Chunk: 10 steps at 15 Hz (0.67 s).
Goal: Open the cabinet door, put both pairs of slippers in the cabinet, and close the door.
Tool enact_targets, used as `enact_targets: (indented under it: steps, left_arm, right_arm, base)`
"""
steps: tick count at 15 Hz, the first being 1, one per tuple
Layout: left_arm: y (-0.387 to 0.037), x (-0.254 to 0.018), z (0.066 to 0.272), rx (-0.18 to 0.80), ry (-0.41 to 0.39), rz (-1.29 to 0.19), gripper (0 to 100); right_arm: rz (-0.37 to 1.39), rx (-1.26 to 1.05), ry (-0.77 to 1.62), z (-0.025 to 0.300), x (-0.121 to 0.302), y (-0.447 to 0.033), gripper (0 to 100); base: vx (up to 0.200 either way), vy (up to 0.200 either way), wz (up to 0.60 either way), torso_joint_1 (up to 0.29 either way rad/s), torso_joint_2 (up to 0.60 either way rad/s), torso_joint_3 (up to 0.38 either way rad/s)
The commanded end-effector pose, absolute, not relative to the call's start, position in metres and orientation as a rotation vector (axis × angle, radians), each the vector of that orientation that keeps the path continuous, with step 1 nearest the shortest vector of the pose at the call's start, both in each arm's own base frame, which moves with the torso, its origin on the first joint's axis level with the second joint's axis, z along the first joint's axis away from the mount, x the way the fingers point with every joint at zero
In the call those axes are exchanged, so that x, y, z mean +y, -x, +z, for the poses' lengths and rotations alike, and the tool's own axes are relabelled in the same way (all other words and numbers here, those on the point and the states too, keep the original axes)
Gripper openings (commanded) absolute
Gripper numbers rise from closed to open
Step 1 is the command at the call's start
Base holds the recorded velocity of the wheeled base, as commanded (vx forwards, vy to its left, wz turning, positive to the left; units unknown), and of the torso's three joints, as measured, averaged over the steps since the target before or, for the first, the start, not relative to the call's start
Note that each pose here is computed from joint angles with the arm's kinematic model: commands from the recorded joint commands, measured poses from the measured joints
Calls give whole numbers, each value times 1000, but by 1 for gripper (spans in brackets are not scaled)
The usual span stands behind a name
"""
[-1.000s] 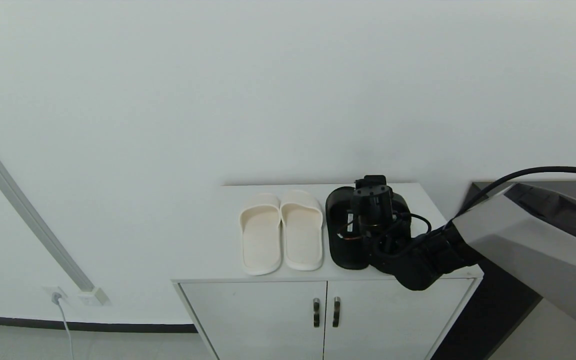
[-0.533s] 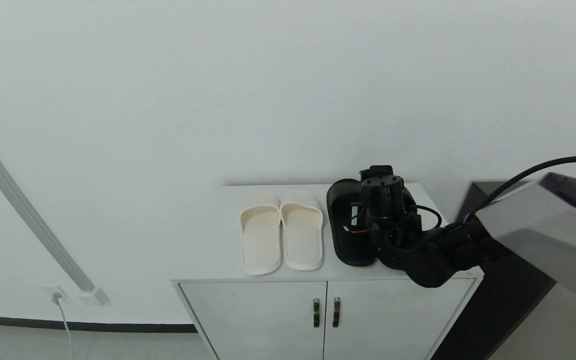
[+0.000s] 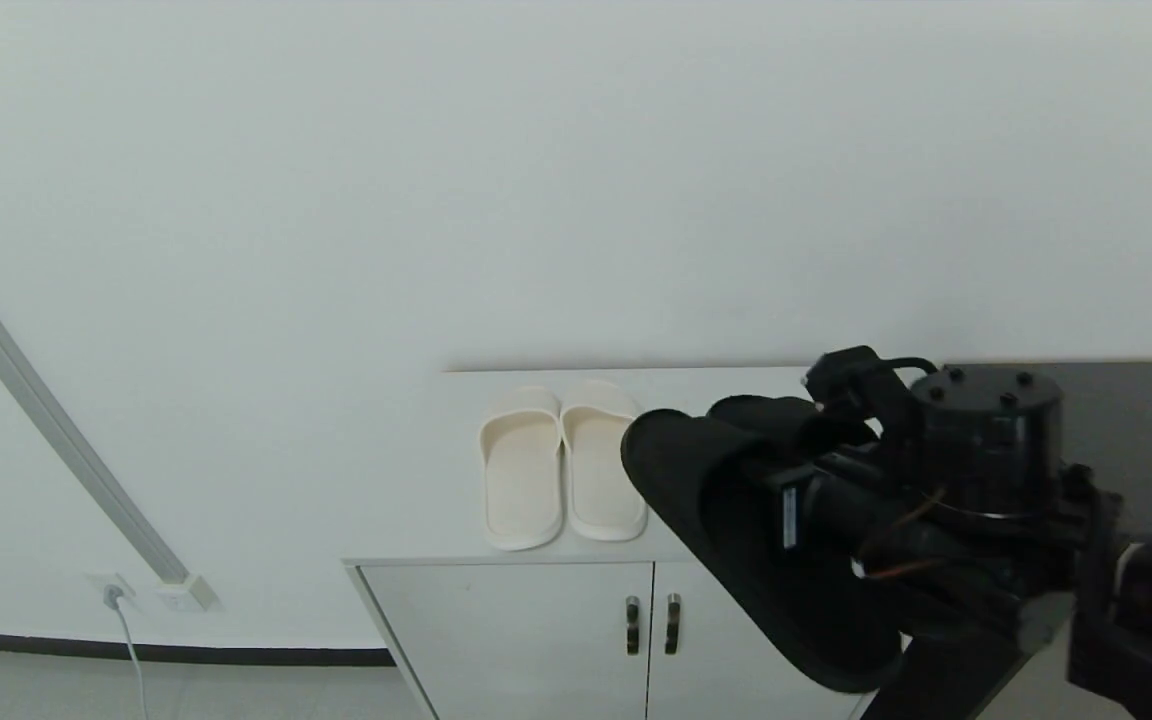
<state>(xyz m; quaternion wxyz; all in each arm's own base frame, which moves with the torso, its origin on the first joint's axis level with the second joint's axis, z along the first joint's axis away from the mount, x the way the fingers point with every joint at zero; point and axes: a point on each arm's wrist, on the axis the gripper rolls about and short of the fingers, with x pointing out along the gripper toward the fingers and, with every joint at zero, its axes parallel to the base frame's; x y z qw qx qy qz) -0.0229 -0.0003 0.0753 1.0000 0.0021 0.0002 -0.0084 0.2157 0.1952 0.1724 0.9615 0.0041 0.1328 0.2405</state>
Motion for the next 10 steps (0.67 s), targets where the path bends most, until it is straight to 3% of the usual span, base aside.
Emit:
enact_targets:
  steps: [1, 8, 10]
  left_arm:
    - [23, 0, 75, 1, -6, -17, 0]
    - [23, 0, 75, 1, -8, -18, 0]
    - [23, 0, 75, 1, -8, -18, 0]
  right_arm:
    - [631, 251, -30, 182, 171, -167, 0]
    - [658, 287, -14, 172, 167, -161, 0]
    - [657, 294, -8, 170, 166, -160, 0]
  base:
    - [0, 0, 0, 0, 0, 0]
    - [0, 0, 0, 0, 0, 0]
    - [-200, 0, 0, 5, 0, 2]
